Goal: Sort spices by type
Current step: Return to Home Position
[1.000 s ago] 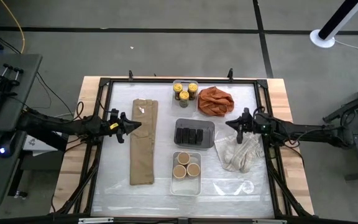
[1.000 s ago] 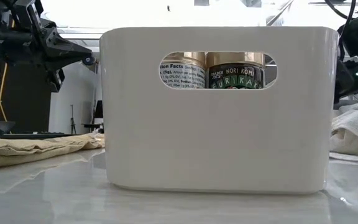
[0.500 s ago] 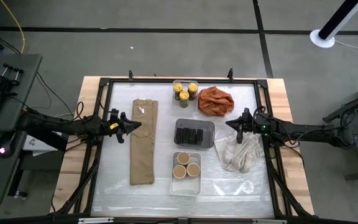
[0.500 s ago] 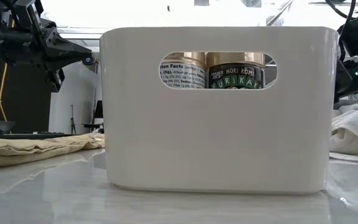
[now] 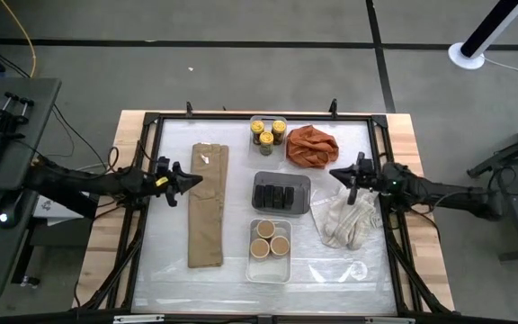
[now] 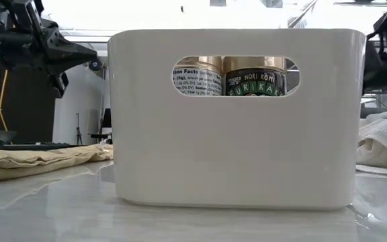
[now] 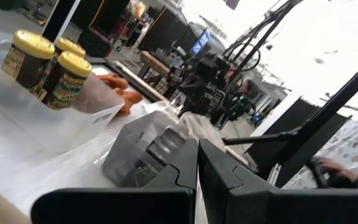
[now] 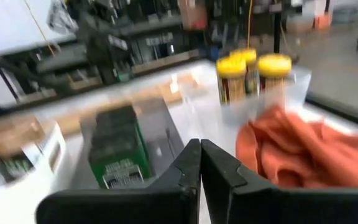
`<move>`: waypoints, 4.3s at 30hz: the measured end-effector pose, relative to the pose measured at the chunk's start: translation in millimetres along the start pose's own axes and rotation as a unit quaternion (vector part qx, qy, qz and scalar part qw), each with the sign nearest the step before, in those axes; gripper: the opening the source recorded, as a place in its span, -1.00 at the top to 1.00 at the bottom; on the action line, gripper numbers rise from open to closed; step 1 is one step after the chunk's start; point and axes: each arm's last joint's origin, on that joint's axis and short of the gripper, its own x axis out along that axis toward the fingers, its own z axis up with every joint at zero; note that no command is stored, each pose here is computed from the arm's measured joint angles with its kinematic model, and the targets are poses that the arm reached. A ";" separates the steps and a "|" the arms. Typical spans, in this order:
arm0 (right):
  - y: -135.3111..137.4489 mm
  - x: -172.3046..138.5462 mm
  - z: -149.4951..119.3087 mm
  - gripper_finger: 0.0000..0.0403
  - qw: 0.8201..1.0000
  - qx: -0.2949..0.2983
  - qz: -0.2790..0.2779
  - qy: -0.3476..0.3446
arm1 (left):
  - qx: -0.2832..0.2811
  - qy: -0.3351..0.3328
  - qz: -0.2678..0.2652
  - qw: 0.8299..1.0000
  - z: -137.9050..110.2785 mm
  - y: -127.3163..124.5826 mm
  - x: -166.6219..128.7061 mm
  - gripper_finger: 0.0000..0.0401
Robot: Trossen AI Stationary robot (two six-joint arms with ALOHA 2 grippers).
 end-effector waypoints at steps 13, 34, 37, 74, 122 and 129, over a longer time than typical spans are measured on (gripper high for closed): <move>3.2 -14.1 17.8 0.98 0.993 0.012 0.027 -0.114 | -0.028 -0.079 -0.051 0.995 17.2 -4.8 -17.9 1.00; 15.9 -15.1 11.1 0.98 0.992 0.005 0.095 -0.080 | -0.031 -0.094 -0.055 0.994 20.2 -4.9 -19.4 1.00; 15.9 -14.7 10.8 0.98 0.993 0.005 0.094 -0.078 | -0.031 -0.094 -0.056 0.994 20.2 -5.0 -19.5 1.00; 15.9 -14.2 10.3 0.98 0.993 0.004 0.093 -0.075 | 0.323 0.028 -0.094 0.941 -0.7 2.4 -17.5 1.00; 15.8 -14.1 10.0 0.98 0.993 0.004 0.093 -0.074 | 0.318 0.031 -0.090 0.943 -1.1 3.0 -17.2 1.00; 15.8 -14.1 10.0 0.98 0.993 0.004 0.093 -0.074 | 0.318 0.031 -0.091 0.943 -1.1 3.0 -17.2 1.00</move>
